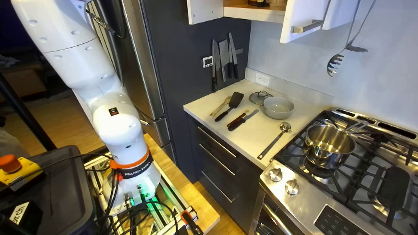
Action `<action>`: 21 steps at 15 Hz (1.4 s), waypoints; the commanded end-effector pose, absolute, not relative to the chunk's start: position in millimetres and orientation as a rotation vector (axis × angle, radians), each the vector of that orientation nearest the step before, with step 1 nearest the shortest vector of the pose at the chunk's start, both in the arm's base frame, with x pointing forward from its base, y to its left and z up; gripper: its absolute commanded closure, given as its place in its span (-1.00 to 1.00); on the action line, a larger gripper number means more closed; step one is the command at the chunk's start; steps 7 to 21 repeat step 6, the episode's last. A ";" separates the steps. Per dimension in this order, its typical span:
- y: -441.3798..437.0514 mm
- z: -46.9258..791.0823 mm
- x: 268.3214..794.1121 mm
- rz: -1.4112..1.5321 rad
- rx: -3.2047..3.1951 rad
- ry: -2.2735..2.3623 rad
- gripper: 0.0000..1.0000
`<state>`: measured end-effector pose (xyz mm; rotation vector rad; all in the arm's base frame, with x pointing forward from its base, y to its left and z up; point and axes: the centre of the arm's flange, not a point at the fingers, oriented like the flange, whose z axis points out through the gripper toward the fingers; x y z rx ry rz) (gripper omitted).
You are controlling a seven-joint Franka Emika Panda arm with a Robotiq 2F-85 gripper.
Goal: Flip the container over on the shelf
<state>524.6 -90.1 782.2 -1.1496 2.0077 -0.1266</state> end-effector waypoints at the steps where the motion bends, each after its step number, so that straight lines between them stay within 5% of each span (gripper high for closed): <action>1: -81.0 776.0 500.9 -0.119 -1.129 2.043 -1.00; 21: -85.7 785.1 515.2 -0.124 -1.143 2.010 -1.00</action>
